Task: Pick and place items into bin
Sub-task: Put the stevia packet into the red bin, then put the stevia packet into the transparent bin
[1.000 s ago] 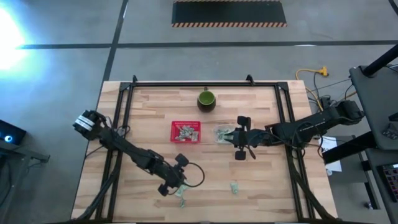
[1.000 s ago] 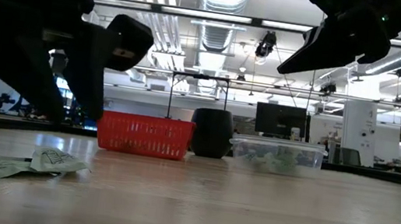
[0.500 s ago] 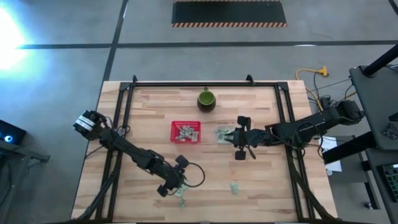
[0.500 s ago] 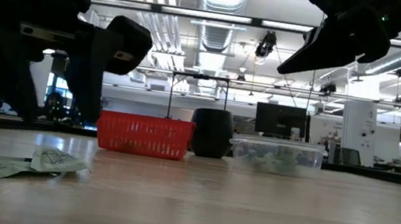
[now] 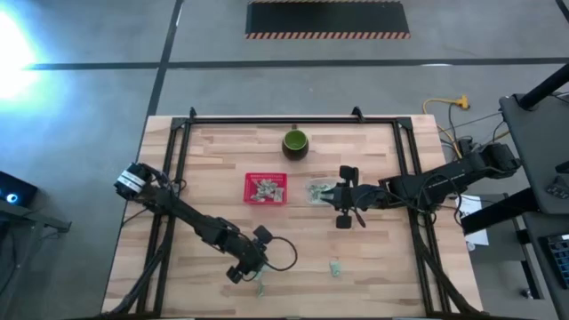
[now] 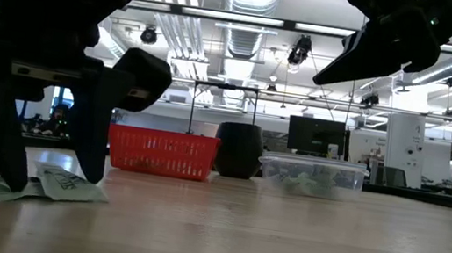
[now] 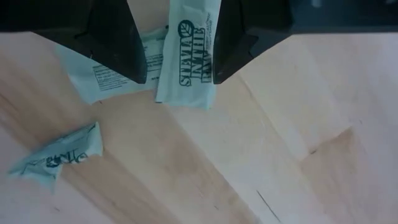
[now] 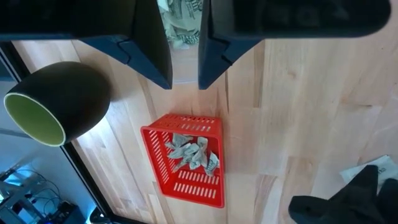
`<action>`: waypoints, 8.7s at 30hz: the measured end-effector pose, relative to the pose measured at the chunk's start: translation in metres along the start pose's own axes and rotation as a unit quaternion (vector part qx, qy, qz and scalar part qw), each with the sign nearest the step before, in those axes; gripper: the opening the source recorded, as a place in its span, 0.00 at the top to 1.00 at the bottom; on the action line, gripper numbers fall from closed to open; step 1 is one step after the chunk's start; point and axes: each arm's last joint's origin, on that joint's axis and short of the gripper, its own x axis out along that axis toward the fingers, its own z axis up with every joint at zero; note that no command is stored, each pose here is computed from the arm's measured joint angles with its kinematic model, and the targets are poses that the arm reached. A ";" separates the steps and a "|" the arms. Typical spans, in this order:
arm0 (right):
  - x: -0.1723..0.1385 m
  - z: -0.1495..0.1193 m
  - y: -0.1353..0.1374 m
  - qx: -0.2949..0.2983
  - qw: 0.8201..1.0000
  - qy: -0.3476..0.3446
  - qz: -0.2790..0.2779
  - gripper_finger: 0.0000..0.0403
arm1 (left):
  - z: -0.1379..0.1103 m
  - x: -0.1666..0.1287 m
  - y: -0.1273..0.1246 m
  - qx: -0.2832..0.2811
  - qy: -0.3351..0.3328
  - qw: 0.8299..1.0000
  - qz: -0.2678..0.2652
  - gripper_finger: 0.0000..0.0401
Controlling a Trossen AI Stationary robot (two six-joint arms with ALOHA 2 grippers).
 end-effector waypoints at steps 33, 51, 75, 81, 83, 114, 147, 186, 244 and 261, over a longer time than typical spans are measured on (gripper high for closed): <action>0.000 -0.001 0.000 0.001 1.000 0.001 0.000 0.85 | -0.006 -0.007 0.015 -0.111 0.022 0.994 0.007 0.92; 0.000 -0.001 0.000 0.001 1.000 0.001 0.000 0.86 | 0.005 -0.038 0.023 -0.048 0.010 0.989 0.137 0.95; 0.000 -0.002 0.000 -0.001 1.000 0.004 0.000 0.86 | -0.029 -0.119 0.118 -0.065 0.113 0.918 0.373 0.95; 0.001 -0.003 0.000 -0.001 1.000 0.004 0.000 0.86 | -0.046 -0.120 0.138 -0.107 0.110 0.926 0.345 0.95; 0.001 -0.003 0.000 -0.002 1.000 0.004 0.000 0.86 | -0.049 -0.120 0.138 -0.115 0.107 0.928 0.338 0.95; 0.001 -0.005 0.003 0.013 0.998 0.007 0.054 0.86 | -0.054 -0.117 0.139 -0.122 0.097 0.917 0.368 0.70; -0.001 -0.060 0.148 0.112 0.936 0.165 0.290 0.86 | -0.053 -0.116 0.138 -0.144 0.083 0.916 0.366 0.70; 0.015 -0.071 0.160 0.121 0.944 0.194 0.238 0.50 | -0.051 -0.117 0.139 -0.146 0.071 0.914 0.371 0.70; 0.018 -0.059 0.155 -0.043 0.987 0.114 0.108 0.98 | -0.051 -0.117 0.139 -0.147 0.071 0.914 0.371 0.70; 0.011 -0.025 0.116 -0.111 0.984 0.069 -0.118 0.98 | -0.052 -0.116 0.138 -0.146 0.071 0.914 0.370 0.70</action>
